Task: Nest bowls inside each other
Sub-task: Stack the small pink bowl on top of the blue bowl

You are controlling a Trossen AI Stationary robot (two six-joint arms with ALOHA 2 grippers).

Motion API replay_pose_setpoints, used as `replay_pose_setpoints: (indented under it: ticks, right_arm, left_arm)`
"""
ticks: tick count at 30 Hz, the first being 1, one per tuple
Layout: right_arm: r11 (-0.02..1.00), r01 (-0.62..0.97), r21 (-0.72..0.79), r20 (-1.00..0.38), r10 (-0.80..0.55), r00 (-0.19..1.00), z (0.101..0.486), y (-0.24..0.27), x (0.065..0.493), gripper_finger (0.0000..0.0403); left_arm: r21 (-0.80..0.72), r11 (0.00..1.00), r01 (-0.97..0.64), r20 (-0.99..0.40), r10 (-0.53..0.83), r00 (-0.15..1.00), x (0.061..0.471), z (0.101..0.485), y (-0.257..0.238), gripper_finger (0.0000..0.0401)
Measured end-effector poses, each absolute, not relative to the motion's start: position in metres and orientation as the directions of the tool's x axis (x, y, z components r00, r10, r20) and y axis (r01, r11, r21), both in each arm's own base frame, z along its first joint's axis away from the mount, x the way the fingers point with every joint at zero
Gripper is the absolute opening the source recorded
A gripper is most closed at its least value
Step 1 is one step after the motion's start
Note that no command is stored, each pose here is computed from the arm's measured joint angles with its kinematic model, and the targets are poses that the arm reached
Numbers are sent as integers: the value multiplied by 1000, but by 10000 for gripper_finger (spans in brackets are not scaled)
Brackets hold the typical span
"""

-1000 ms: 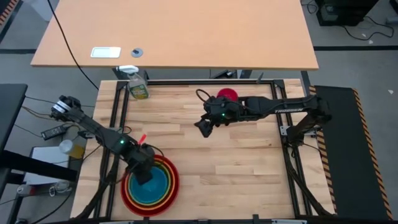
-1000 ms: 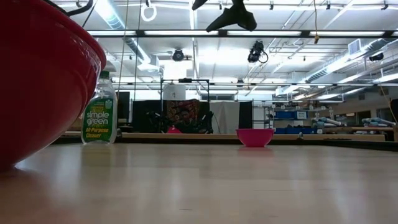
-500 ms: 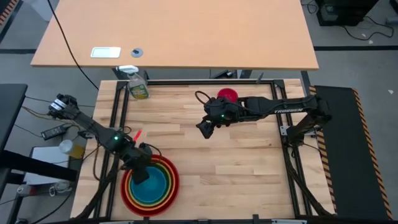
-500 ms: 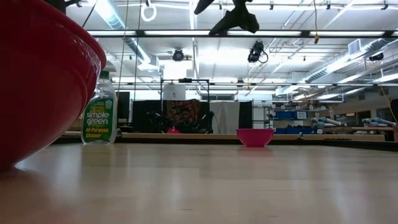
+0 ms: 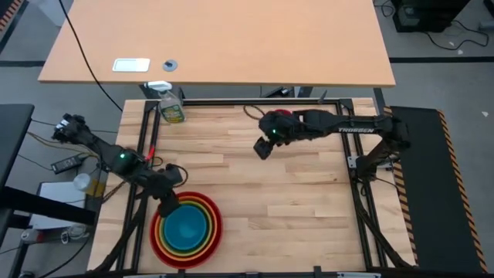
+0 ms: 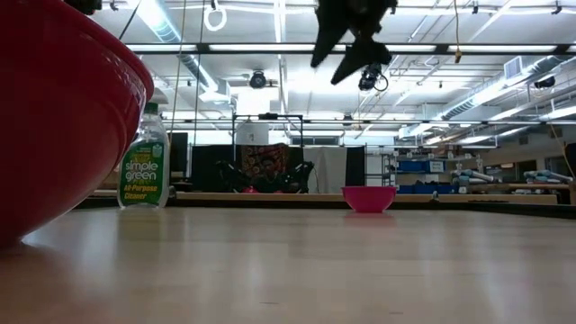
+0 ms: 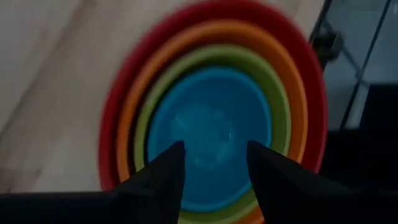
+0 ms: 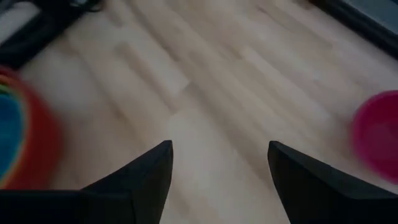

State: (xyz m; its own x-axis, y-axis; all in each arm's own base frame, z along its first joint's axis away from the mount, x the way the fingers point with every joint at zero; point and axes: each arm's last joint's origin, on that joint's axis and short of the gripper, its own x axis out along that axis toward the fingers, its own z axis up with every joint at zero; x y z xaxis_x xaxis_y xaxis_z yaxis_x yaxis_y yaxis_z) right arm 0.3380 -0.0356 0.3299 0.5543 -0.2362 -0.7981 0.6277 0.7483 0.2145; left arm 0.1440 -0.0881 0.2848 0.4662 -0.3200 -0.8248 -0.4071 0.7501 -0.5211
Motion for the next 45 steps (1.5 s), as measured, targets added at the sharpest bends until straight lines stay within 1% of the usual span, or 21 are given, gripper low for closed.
replay_pose_setpoints:
  ticks: [3,5,8,10,13,18,21,24,28,31,34,36,39,42,45]
  right_arm:
    - [733,654,184,-821,-251,513,315,-60,334,268]
    - [703,694,157,-842,-272,466,302,-78,328,268]
    - [632,770,89,-858,-344,381,284,-104,317,268]
    - [585,808,68,-870,-363,335,274,-121,308,268]
    - [521,848,92,-874,-366,319,259,-146,296,268]
    - [412,907,83,-884,-390,258,236,-181,270,268]
    - [367,923,112,-889,-378,259,224,-196,257,265]
    - [351,927,130,-893,-366,263,212,-204,249,255]
    - [323,940,112,-908,-351,229,194,-211,239,243]
    - [312,942,124,-907,-350,235,187,-213,235,240]
    - [302,948,102,-925,-322,202,176,-213,231,240]
    - [309,946,100,-933,-301,197,168,-214,233,240]
    - [320,943,88,-946,-271,180,155,-214,238,235]
    - [321,943,88,-951,-254,176,144,-211,244,214]
    - [334,938,90,-952,-247,179,139,-207,251,177]
  left_arm:
    - [-525,737,-425,-805,-267,530,143,289,-83,171]
    - [-532,728,-431,-787,-237,570,144,291,-81,171]
    - [-536,708,-459,-775,-197,601,147,292,-78,171]
    - [-543,700,-464,-764,-182,619,149,293,-78,171]
    - [-555,697,-455,-740,-164,652,152,294,-78,171]
    - [-579,690,-435,-690,-129,712,158,299,-76,171]
    - [-602,675,-426,-660,-122,741,162,302,-74,172]
    - [-622,659,-423,-637,-112,762,165,304,-71,172]
    - [-622,668,-408,-623,-108,775,168,305,-68,172]
    - [-619,675,-402,-624,-111,773,168,305,-68,172]
    - [-621,673,-403,-624,-113,774,168,305,-68,172]
    - [-634,660,-404,-617,-116,779,168,306,-69,172]
    - [-687,619,-380,-566,-128,815,172,311,-69,172]
    - [-739,593,-320,-490,-147,859,177,318,-71,172]
    - [-768,576,-278,-439,-158,885,179,323,-72,172]
